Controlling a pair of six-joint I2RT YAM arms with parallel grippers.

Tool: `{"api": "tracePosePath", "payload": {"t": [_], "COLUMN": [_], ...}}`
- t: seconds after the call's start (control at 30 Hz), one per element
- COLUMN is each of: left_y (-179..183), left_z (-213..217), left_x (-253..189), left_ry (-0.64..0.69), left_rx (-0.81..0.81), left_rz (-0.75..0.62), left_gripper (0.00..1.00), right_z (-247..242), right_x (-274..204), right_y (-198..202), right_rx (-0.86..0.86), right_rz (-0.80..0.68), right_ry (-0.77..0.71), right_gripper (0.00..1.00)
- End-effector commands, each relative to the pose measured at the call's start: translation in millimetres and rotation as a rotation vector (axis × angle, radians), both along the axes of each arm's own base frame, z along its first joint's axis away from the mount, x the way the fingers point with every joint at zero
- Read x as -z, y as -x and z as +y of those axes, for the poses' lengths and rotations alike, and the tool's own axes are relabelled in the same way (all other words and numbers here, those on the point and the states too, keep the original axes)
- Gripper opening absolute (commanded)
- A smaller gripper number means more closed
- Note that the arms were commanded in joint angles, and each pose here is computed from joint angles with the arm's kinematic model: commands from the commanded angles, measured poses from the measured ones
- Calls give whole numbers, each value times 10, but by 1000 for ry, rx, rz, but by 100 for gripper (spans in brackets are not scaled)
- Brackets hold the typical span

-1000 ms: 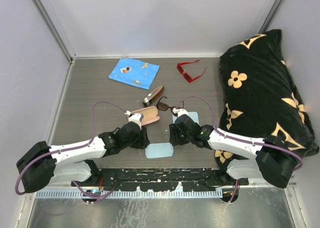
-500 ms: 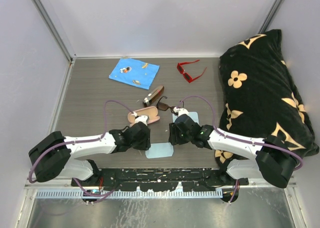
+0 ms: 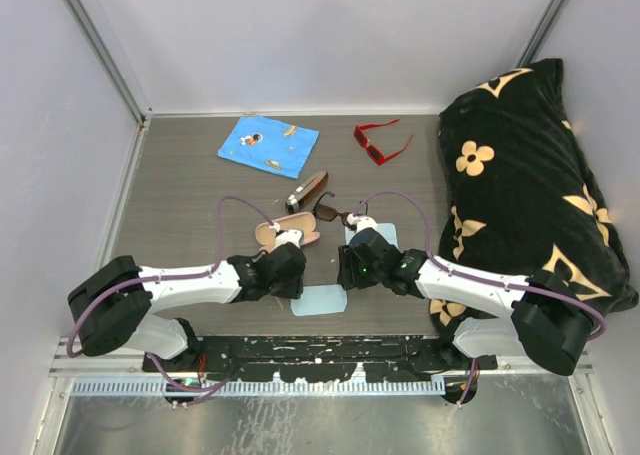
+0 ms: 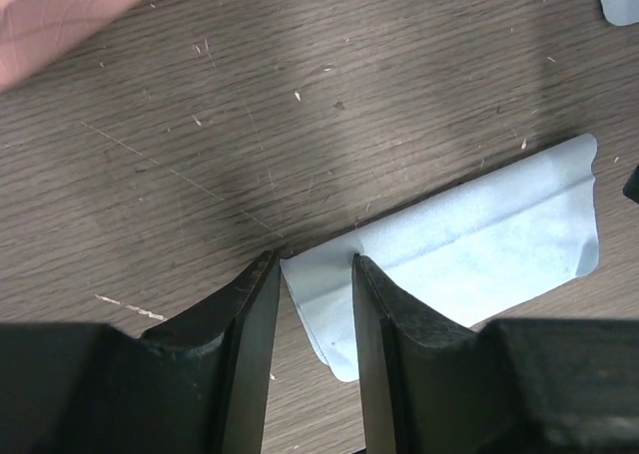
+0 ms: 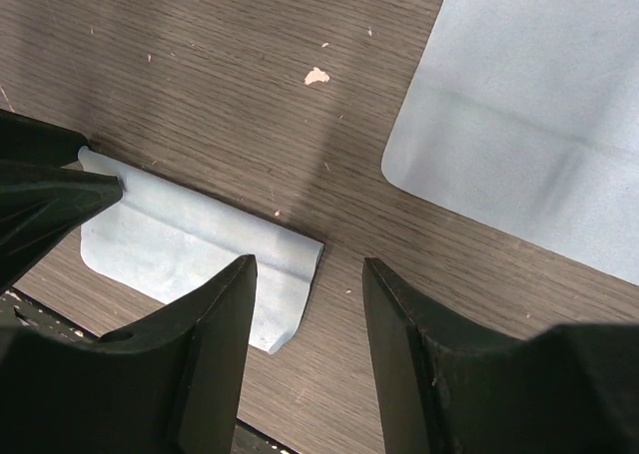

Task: Organize the sunglasses
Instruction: Pick up the glasses cleaning cloth from the center of the board.

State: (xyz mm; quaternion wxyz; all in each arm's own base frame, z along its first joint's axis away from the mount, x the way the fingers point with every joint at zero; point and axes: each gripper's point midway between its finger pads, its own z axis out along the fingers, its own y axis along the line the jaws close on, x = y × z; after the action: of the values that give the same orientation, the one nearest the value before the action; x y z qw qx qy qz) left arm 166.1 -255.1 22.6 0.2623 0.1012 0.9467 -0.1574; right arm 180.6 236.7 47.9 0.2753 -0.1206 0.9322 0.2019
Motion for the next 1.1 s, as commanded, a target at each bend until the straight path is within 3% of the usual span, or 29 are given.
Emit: {"api": "tracePosePath", "payload": {"t": [0.0,0.4,0.73,1.07], "left_y": [-61,-18,-4,-4], "left_z": [10,36,86,104], "left_x": [-5,60,10,-17], "left_ry": [-33,-45,-26,-33], "left_rx": [-17,-3,-8,-3], "left_rz": [-21,-4,-23,-28], "left_gripper": [35,0,0,0], "right_z": [52,-28,-89,166], "right_x": [-71,-115,-238,-152], "right_y": [-81,-193,-312,-156], "right_rx": [15,97,171,41], "right_rz": [-33,-84,-165,-44], "right_ry": [-27,-26,-69,-83], "right_gripper": [53,53,55,58]}}
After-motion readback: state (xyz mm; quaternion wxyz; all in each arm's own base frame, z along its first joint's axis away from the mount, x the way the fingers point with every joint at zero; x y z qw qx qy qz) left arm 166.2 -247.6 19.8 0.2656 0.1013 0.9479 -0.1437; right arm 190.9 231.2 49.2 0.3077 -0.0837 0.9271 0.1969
